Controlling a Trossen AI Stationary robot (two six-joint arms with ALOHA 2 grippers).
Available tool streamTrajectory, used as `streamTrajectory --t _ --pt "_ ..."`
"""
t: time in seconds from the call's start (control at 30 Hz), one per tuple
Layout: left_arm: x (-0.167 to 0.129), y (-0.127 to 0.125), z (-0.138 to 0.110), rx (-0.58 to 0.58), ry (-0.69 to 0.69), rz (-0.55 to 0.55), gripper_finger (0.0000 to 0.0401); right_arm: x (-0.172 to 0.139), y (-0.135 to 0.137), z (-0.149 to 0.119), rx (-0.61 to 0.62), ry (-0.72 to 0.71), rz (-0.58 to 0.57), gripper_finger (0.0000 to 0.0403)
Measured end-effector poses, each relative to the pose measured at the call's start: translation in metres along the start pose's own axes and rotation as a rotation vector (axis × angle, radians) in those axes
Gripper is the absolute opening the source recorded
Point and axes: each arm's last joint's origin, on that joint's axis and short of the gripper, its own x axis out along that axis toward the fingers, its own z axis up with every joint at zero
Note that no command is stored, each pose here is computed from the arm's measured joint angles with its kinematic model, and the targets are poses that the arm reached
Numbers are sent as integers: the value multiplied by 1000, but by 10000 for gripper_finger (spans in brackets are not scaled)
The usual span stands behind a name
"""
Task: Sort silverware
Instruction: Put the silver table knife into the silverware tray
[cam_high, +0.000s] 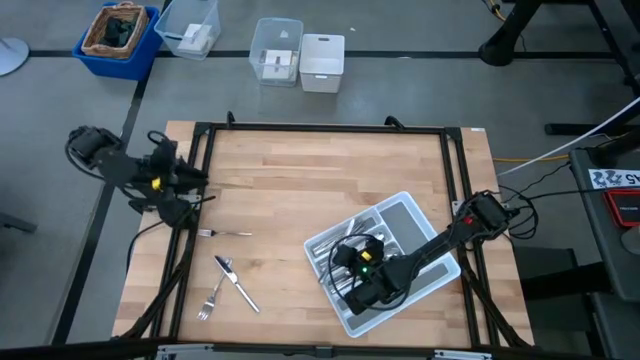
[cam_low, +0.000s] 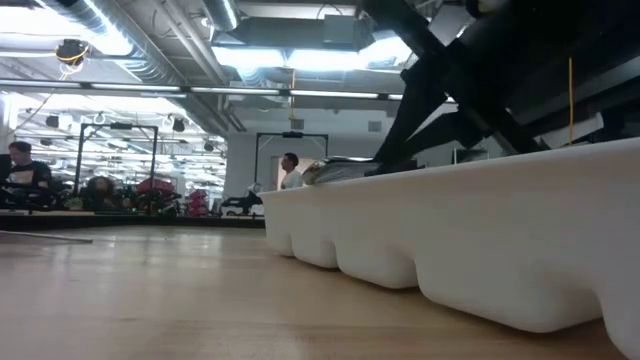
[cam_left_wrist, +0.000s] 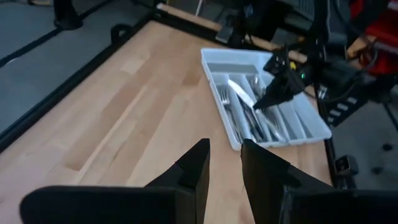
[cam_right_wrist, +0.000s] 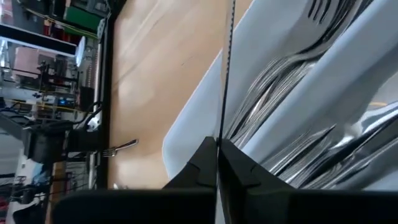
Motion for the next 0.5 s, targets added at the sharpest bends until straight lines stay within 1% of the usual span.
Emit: streamTrajectory --t 0.1,0.2,0.3,0.37,0.5 --pt "-5 7 0 -23 -37 10 79 2 0 4 -26 -15 -27 1" --pt "-6 7 0 -56 -52 8 79 6 -2 7 -51 -16 -63 1" --pt "5 2 -6 -55 -49 42 79 8 -4 10 -78 -6 -123 1" --pt "15 -3 -12 -34 -41 69 79 8 -5 11 -83 7 -149 1" --pt "30 -7 -25 2 -18 132 79 7 -6 12 -94 2 -157 1"
